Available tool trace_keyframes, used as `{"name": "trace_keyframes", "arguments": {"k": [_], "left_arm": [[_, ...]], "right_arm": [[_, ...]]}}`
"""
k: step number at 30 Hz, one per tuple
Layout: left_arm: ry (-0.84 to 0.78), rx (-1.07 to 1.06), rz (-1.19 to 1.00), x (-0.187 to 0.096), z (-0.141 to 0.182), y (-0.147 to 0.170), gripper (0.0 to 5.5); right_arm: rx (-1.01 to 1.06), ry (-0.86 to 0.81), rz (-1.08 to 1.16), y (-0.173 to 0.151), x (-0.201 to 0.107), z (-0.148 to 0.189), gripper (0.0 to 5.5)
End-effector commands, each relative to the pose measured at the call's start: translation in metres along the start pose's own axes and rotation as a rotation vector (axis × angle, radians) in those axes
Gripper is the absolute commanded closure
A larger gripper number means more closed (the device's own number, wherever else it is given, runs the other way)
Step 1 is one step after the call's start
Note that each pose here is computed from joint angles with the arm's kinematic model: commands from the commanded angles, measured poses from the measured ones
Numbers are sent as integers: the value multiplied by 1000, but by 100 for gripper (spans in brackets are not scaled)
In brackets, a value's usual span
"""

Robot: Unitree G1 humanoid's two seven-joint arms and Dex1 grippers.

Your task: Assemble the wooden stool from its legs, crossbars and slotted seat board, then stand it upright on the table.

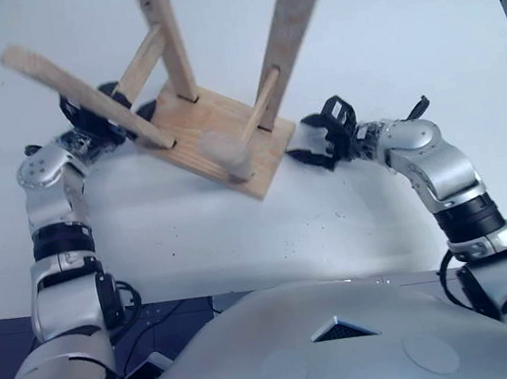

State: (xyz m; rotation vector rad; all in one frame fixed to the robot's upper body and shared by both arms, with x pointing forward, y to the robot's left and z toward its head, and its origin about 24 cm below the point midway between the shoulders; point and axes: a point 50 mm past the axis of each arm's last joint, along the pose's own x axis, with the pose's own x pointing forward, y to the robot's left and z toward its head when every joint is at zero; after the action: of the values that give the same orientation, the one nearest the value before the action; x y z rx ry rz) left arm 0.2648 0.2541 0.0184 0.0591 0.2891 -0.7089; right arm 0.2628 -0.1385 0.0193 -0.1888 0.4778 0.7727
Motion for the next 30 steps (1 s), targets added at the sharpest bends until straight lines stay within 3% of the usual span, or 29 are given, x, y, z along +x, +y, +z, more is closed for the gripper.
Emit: {"name": "trace_keyframes", "arguments": {"k": [1,5,12,17,20,24,30], "left_arm": [[2,-47,-65,4,-3,-22,138],[24,-66,-8,-3,-11,-22,138],[-124,-205,103,-34,19,-1,138],[81,-118,128,-82,-4,5,138],[145,-20,24,-98,-7,-4,138],[76,75,-170,-83,9,-28,138],[-76,26,-292,-54,29,-64,152]], "right_arm": [[36,-19,-140,-24,0,0,169],[15,-25,-109,-35,-12,2,169],[-46,-75,31,-47,-36,16,169],[-65,-87,230,-40,-55,19,169],[-38,-94,378,-27,-67,16,169],[9,-117,490,-6,-68,17,169],[8,-172,538,10,-59,27,165]]}}
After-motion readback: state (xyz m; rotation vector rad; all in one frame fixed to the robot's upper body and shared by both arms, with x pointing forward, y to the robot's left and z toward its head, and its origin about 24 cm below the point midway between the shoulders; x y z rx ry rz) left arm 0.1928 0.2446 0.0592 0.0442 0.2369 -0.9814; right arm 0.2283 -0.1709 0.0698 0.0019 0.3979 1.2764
